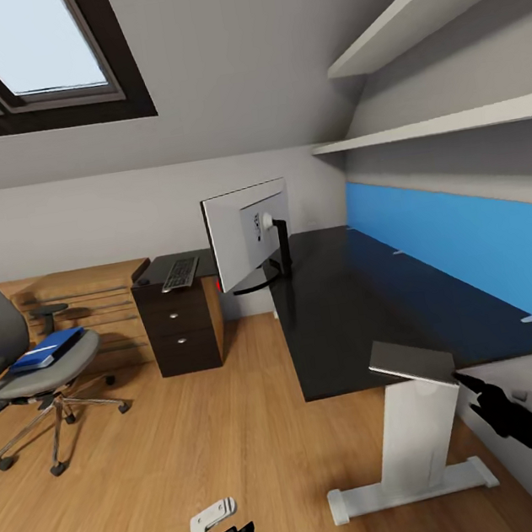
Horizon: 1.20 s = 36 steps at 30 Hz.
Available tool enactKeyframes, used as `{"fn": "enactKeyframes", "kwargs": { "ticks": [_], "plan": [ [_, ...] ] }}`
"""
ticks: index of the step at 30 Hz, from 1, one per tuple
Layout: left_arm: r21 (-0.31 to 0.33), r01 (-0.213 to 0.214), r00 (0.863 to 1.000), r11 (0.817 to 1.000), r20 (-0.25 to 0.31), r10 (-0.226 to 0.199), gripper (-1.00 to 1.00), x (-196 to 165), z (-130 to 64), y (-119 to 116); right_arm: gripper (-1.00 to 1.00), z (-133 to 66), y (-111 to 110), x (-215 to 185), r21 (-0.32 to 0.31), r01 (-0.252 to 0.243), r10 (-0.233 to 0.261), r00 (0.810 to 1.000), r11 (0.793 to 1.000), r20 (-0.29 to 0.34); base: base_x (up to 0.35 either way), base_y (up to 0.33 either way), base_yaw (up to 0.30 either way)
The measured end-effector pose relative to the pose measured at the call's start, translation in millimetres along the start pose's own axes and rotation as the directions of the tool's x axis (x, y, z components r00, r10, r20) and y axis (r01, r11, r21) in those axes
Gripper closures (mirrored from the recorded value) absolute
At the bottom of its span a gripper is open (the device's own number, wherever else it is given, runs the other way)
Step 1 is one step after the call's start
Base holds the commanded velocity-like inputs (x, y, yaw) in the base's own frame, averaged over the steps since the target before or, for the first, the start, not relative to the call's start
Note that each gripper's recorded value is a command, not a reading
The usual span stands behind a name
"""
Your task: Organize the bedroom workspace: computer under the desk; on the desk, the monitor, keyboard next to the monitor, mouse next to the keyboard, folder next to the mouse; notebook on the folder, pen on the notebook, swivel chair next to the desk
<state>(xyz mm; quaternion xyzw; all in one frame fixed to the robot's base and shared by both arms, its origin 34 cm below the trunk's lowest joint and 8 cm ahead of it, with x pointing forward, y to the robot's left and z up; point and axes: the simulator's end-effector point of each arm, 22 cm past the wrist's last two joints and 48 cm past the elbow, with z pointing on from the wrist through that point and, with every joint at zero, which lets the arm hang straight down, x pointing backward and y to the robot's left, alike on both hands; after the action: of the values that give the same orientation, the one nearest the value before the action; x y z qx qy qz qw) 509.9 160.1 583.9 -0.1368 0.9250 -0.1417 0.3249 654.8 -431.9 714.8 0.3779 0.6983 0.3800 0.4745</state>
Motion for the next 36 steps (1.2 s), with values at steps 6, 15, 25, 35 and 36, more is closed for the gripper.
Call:
{"fn": "enactKeyframes", "kwargs": {
  "ticks": [6,15,25,35,36],
  "plan": [
    [0.001,-0.001,1.000,1.000,0.000,0.001,-1.00,0,0.0,0,-1.00,0.6,-11,-1,0.019,-0.006,0.005,1.000,1.000,0.022,0.002,0.000,0.000],
    [0.001,-0.001,1.000,1.000,0.000,0.001,-1.00,0,-0.1,0,-1.00,0.7,-12,-1,0.020,-0.007,0.006,1.000,1.000,0.025,0.043,0.000,0.000],
    [0.001,-0.001,1.000,1.000,-0.001,0.001,-1.00,1,0.2,0,-1.00,6.3,-8,14,0.009,-0.022,0.022,1.000,1.000,0.014,0.017,0.000,0.000],
    [0.001,-0.001,1.000,1.000,-0.002,0.001,-1.00,1,0.2,0,-1.00,13.5,-2,24,-0.009,-0.024,0.025,0.999,1.000,0.044,0.000,0.000,0.000],
    [0.001,0.000,1.000,1.000,-0.002,0.000,-1.00,1,0.3,0,-1.00,13.6,-2,24,-0.009,-0.024,0.024,0.999,1.000,0.044,0.000,0.000,0.000]
  ]
}}
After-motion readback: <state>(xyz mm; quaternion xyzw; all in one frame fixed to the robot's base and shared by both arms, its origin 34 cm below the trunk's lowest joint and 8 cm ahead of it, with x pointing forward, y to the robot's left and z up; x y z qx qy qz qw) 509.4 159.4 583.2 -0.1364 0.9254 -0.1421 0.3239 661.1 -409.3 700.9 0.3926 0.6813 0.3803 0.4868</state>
